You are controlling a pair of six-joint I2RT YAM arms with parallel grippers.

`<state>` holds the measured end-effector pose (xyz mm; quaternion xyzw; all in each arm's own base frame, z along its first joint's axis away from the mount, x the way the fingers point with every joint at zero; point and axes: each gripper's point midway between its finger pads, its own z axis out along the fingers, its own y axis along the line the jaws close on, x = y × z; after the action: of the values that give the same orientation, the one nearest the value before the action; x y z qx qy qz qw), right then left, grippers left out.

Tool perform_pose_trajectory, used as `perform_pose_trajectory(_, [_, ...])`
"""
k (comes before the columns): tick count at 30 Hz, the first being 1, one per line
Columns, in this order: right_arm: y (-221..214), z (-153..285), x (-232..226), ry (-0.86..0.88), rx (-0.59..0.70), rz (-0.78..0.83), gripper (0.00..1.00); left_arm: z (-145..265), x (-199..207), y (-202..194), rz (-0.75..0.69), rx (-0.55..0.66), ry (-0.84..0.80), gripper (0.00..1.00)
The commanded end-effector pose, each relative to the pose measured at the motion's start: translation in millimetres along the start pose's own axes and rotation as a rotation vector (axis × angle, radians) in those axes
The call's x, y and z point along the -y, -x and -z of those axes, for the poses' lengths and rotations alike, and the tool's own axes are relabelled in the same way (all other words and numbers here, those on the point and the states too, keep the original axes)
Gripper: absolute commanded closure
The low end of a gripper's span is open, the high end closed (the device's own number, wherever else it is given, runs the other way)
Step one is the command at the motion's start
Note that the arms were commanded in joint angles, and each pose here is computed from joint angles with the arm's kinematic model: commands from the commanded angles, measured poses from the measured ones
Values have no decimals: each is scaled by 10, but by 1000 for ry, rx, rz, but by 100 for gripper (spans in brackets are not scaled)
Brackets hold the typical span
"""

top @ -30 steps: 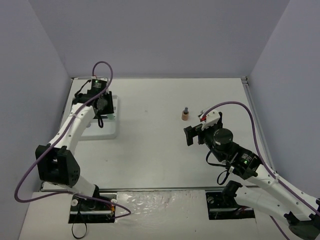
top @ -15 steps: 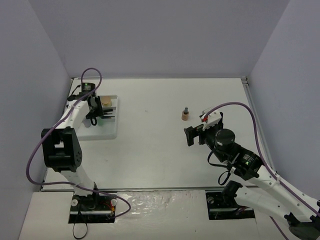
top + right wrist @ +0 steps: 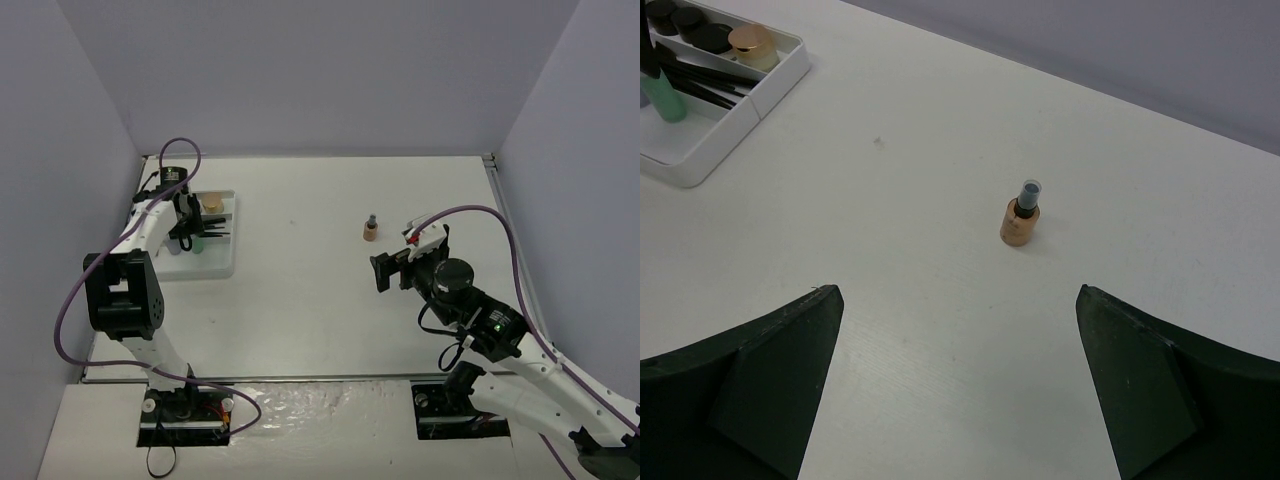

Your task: Organize the makeup

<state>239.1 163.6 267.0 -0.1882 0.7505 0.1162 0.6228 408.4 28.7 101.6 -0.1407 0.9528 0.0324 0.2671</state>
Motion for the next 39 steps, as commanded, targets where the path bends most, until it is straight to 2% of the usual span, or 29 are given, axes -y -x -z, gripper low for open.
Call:
perform_pose_trajectory(1, [150, -4, 9, -4, 54, -26, 0, 88, -15, 392, 28, 146, -4, 99])
perform_pose_trajectory(4, [141, -10, 6, -4, 51, -25, 0, 91, -10, 364, 36, 148, -11, 93])
perform_pose_trajectory(7, [135, -20, -3, -1, 47, -23, 0, 104, -9, 354, 37, 143, -13, 78])
perform_pose_trajectory(11, [140, -26, -8, 2, 47, -23, 0, 129, -11, 357, 37, 145, -13, 66])
perform_pose_trajectory(19, [159, -27, -17, 6, 50, -24, 0, 179, -36, 332, 42, 143, -4, 49])
perform_pose_trajectory(25, [176, -43, -32, 11, 47, -23, 0, 214, -36, 320, 46, 144, -6, 44])
perform_pose_trajectory(27, [177, -55, -26, 4, 44, -33, 0, 250, -35, 333, 47, 149, -9, 39])
perform_pose_trajectory(36, [-60, -367, 277, -147, -63, -142, 0, 818, 2, 545, 59, 239, -55, 23])
perform_pose_trajectory(39, [-184, -544, 464, -198, -119, -200, 0, 1071, 12, 550, 57, 271, -72, 14])
